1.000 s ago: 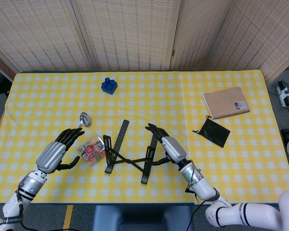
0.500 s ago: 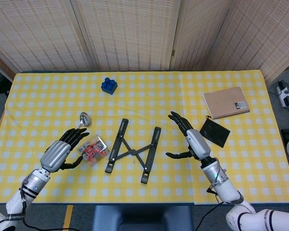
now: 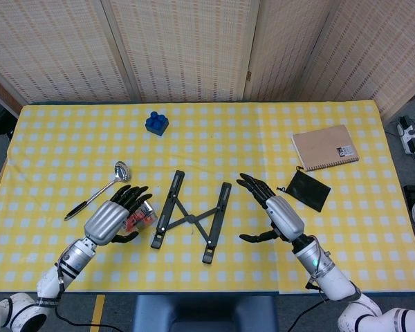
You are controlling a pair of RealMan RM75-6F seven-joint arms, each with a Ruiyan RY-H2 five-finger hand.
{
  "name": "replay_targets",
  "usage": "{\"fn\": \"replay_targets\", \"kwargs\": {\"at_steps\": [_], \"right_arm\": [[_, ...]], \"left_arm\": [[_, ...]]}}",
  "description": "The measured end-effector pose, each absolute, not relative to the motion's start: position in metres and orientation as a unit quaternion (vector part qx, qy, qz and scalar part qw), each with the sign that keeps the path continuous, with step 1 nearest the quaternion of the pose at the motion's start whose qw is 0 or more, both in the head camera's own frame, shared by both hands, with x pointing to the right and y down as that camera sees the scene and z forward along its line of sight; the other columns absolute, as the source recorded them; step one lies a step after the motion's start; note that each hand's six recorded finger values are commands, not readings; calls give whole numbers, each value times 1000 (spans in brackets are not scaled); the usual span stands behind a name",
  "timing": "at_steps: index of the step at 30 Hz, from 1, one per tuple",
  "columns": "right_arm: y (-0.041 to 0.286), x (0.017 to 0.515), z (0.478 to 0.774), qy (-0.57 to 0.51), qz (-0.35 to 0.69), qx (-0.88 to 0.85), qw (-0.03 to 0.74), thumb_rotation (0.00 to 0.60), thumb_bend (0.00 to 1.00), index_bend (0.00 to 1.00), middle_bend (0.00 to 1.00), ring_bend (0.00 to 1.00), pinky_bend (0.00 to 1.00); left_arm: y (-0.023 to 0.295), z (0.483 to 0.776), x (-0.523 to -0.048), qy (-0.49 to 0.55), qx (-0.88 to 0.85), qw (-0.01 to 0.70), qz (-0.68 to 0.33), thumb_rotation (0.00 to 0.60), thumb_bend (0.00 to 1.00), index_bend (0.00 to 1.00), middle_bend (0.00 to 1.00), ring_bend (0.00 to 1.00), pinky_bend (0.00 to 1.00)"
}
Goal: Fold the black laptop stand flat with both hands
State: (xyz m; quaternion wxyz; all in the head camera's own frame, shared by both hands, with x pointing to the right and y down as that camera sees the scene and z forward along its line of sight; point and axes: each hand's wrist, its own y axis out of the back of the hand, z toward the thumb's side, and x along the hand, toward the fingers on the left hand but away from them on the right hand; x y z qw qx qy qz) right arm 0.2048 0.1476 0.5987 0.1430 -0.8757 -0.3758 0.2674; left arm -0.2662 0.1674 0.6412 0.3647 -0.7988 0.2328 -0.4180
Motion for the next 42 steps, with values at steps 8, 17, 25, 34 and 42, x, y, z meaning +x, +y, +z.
{"fn": "replay_targets", "kwargs": {"at_steps": [8, 17, 25, 34, 42], "right_arm": [[147, 207, 599, -378, 268, -875, 141, 600, 160, 0, 0, 26, 0], [149, 209, 601, -374, 271, -876, 138, 600, 160, 0, 0, 24, 0], [149, 210, 601, -374, 273, -875, 139, 600, 160, 0, 0, 20, 0], [150, 208, 600, -372, 272, -876, 142, 600, 160, 0, 0, 23, 0], [153, 208, 599, -366, 277, -876, 149, 600, 161, 0, 0, 30, 0]], "left_arm": [[163, 666, -227, 206, -797, 373, -428, 600, 254, 67, 17, 0, 0], [147, 699, -224, 211, -766, 365, -486, 600, 257, 104, 17, 0, 0], [129, 713, -261, 220, -723, 358, -548, 600, 258, 110, 17, 0, 0], [111, 720, -322, 232, -673, 357, -605, 600, 258, 113, 17, 0, 0], [108, 718, -348, 233, -658, 352, -623, 600, 258, 118, 17, 0, 0]]}}
